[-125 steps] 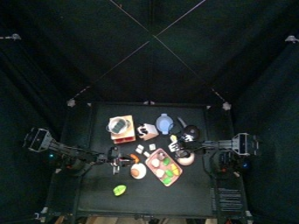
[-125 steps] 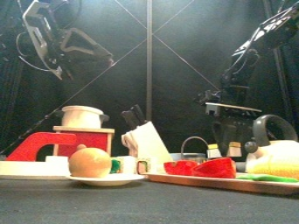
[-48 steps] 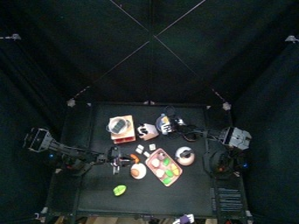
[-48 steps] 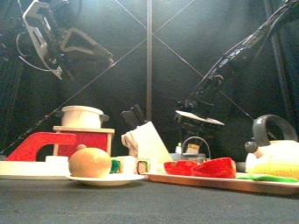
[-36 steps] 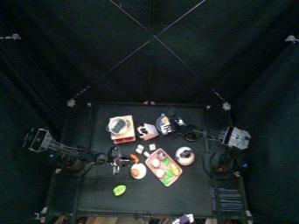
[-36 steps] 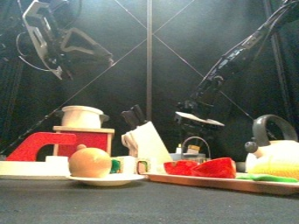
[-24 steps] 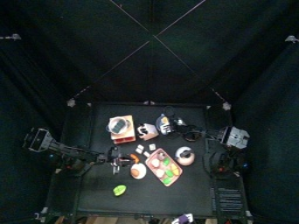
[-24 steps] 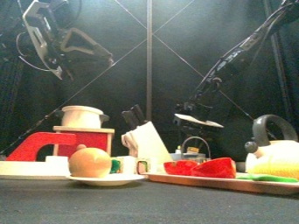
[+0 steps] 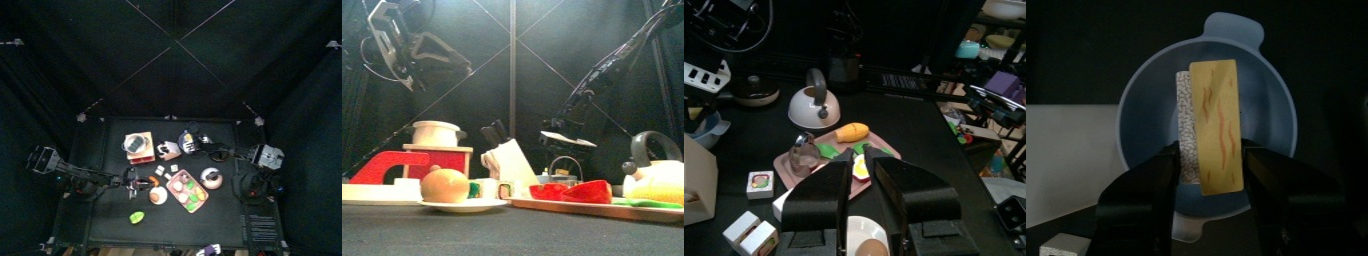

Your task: Place egg sushi in bowl

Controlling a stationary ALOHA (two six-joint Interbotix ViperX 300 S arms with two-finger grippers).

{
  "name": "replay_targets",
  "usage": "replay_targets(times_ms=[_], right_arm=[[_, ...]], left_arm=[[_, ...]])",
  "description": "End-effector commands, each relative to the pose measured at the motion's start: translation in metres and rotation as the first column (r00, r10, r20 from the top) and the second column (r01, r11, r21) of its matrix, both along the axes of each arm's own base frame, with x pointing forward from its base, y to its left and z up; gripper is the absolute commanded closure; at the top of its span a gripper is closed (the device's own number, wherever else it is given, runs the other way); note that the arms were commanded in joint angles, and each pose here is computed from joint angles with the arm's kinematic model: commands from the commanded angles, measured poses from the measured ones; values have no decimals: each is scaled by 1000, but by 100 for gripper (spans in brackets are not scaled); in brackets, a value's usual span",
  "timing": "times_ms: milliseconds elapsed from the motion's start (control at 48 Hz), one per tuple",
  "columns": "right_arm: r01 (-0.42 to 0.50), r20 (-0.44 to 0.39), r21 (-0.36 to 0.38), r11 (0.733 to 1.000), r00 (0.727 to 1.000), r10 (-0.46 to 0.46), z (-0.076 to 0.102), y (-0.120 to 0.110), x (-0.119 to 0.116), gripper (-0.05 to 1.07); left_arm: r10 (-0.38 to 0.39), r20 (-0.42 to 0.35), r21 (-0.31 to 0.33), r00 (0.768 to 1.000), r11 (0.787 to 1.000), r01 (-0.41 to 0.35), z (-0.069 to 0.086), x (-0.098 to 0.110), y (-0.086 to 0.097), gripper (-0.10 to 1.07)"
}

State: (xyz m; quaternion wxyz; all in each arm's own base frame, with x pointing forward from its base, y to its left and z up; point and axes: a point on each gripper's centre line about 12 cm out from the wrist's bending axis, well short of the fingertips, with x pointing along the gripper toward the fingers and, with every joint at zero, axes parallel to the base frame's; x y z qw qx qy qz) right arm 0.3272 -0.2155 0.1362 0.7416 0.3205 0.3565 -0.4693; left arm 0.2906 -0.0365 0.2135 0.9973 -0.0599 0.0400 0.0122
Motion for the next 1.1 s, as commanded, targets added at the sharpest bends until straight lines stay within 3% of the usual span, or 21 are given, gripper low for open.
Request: replay_targets(times_ms=[0,771,1083], right_arm=[[2,34,-17,1000,999,-2,13,-3,5,33],[14,40,-6,1000,999,-14,11,-5,5,33],[12,38,-8,1000,999,-12,11,-5,6,16]], left_arm=[[-1,21,0,1000,1000,1,6,2,0,36],[-4,19,2,1000,1000,4,5,2,-1,36],[-12,31,8,999,1000,11,8,1,-2,36]])
